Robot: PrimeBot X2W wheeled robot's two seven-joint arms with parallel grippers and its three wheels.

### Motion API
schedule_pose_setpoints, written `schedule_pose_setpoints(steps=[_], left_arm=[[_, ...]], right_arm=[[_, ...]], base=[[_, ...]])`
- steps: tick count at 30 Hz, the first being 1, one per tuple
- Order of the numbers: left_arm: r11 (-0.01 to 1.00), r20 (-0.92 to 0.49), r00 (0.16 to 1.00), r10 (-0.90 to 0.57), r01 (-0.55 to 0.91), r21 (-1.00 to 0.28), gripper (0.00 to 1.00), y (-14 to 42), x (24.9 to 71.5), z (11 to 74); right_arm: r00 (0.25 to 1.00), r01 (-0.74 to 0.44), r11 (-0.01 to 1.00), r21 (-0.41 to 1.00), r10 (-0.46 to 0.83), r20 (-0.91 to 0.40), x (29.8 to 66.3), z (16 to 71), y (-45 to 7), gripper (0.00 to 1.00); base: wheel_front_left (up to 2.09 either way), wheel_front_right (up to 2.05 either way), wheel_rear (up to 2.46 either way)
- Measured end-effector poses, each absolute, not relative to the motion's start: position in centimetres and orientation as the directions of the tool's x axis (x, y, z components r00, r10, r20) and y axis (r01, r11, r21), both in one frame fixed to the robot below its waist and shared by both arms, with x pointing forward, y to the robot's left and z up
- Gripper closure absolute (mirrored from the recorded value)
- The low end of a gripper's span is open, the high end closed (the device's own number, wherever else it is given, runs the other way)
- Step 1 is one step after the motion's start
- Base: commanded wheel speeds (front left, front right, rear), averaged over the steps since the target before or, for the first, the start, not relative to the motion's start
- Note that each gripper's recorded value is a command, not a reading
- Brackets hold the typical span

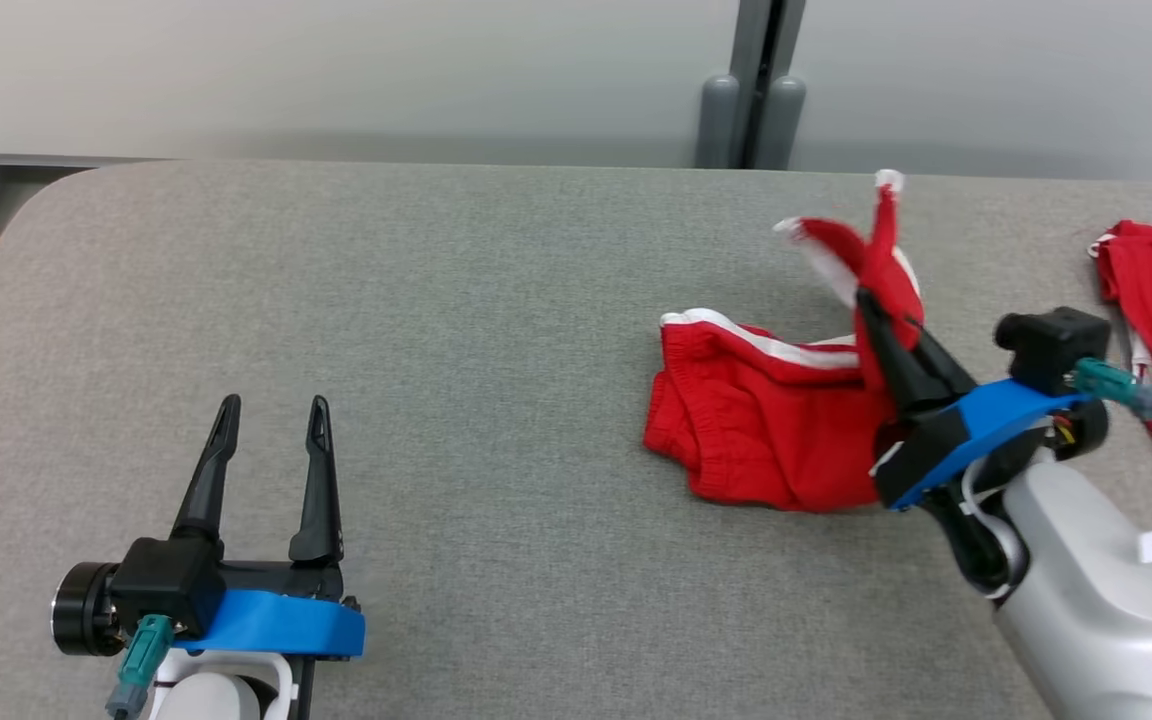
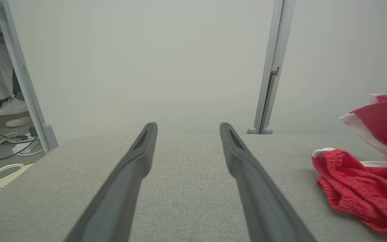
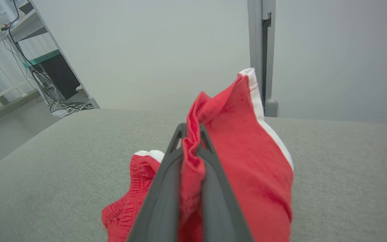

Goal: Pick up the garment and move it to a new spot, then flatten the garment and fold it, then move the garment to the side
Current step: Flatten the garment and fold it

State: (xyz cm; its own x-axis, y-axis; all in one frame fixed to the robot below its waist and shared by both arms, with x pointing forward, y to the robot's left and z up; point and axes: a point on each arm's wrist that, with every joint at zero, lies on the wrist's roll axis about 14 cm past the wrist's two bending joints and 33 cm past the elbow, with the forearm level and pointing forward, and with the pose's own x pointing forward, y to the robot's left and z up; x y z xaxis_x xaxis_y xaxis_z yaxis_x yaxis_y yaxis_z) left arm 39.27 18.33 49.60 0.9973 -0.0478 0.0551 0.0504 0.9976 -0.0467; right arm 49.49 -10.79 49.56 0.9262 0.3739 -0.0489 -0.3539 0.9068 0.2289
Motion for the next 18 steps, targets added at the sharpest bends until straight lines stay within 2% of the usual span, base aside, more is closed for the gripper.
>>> schedule_pose_setpoints(steps=[8, 16, 17, 18], left_arm=[[0.998, 0.041, 0.999, -0.008, 0.010, -0.057, 0.00, 19.4, 38.6, 49.2], [0.998, 0.025, 0.999, 0.025, -0.024, -0.057, 0.00, 20.3, 38.2, 48.7], [0.998, 0.024, 0.999, 0.026, -0.024, -0.057, 0.00, 20.3, 38.3, 48.7], [0.998, 0.022, 0.999, 0.026, -0.025, -0.059, 0.00, 20.3, 38.3, 48.6]], right_arm=[[0.862, -0.467, 0.847, 0.256, 0.500, -0.080, 48.6, 48.2, -4.5, 1.00], [0.789, -0.519, 0.810, 0.273, 0.577, -0.213, 45.5, 43.3, -1.5, 1.00], [0.785, -0.521, 0.808, 0.275, 0.580, -0.215, 45.3, 43.0, -1.4, 0.95], [0.782, -0.526, 0.803, 0.282, 0.586, -0.213, 45.1, 43.0, -1.2, 0.04]], base=[[0.00, 0.00, 0.00], [0.00, 0.00, 0.00], [0.00, 0.00, 0.00], [0.00, 0.00, 0.00]])
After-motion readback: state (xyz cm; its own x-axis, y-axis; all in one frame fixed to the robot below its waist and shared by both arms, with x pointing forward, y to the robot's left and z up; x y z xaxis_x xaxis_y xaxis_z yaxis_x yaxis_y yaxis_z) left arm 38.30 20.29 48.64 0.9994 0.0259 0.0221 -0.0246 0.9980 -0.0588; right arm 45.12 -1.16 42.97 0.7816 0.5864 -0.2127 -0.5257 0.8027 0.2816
